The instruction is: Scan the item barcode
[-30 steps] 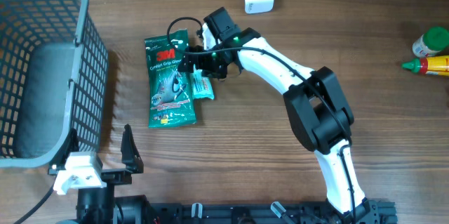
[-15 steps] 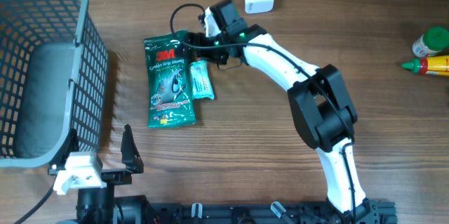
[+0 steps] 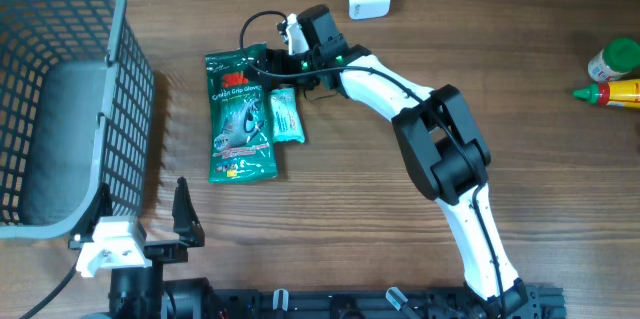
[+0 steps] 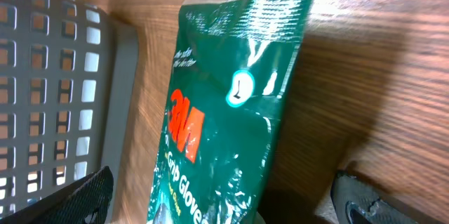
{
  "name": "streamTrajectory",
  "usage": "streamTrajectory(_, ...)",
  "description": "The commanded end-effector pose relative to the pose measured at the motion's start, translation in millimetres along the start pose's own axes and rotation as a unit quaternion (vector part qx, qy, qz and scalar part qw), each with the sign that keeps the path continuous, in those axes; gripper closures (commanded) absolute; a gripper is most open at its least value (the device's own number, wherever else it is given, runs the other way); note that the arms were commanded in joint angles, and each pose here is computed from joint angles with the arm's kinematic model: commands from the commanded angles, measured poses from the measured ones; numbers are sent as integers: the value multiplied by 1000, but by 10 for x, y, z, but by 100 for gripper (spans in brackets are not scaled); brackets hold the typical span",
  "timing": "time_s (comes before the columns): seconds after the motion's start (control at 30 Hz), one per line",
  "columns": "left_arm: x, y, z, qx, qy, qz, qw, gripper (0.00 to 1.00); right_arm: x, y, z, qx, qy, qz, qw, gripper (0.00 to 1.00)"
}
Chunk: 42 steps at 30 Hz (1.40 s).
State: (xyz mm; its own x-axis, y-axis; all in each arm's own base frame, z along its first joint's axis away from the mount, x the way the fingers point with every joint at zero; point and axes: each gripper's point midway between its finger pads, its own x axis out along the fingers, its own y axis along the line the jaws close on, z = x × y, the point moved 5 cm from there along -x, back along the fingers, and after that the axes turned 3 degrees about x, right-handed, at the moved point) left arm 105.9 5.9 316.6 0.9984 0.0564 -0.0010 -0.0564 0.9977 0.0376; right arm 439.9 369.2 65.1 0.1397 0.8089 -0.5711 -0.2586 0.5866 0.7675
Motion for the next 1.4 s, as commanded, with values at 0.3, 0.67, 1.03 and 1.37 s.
streamTrajectory(0.3,-13,12,3,-5,-4,5,1000,0,442,-58,-426,-27,59,5,998,55)
streamTrajectory(0.67,-13,12,3,-5,-4,5,1000,0,-101,-125,-123,-26,25,-76,996,95)
streamTrajectory(1.03,-13,12,3,-5,-4,5,1000,0,-1812,522,161,73,-49,-137,987,96)
streamTrajectory(1.37,-13,12,3,-5,-4,5,1000,0,-2660,329,-840,500,5,-330,801,96)
